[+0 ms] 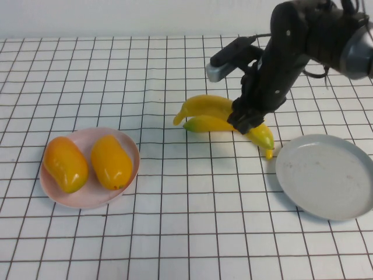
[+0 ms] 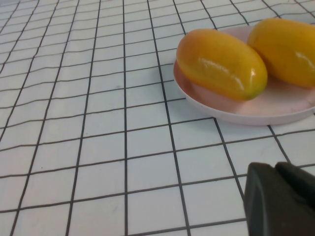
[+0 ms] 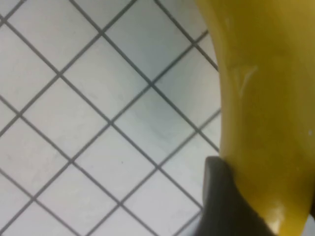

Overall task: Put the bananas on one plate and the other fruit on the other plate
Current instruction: Put another type of fruit in the right plate

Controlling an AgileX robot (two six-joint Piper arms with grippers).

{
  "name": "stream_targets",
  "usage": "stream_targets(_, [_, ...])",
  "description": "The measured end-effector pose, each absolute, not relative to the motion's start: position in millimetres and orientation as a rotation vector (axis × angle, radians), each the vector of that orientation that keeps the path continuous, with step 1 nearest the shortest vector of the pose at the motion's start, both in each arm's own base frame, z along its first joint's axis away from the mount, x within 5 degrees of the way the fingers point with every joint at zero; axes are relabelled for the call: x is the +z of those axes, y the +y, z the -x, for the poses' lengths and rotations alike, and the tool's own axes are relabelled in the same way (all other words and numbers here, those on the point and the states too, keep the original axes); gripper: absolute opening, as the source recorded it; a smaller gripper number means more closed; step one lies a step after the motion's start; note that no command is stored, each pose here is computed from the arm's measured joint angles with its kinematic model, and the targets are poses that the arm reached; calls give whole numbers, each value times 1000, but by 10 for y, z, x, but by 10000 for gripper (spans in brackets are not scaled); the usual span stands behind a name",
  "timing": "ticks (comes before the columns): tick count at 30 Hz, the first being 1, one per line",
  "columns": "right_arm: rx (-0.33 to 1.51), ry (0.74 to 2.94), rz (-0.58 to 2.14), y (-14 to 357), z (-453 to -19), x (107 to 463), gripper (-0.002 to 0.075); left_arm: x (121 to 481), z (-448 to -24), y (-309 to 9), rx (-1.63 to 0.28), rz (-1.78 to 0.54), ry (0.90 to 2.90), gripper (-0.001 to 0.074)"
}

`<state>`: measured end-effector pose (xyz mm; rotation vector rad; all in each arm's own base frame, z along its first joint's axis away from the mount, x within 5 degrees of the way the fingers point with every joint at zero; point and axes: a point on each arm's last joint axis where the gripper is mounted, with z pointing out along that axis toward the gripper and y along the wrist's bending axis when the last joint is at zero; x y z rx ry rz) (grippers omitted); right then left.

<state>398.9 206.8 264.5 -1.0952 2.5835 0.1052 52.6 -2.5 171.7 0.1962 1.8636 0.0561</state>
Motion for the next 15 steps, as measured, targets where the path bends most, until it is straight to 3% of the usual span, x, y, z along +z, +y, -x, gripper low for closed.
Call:
stream_targets(6, [76,2751,762,1481,-3840,2861,304,1717,-526,-25,56,-196,1864,-4])
stream_targets(15, [28,2911,297,423,-3367,2470,304,1717,-526,-25,56,-196,1864,-4])
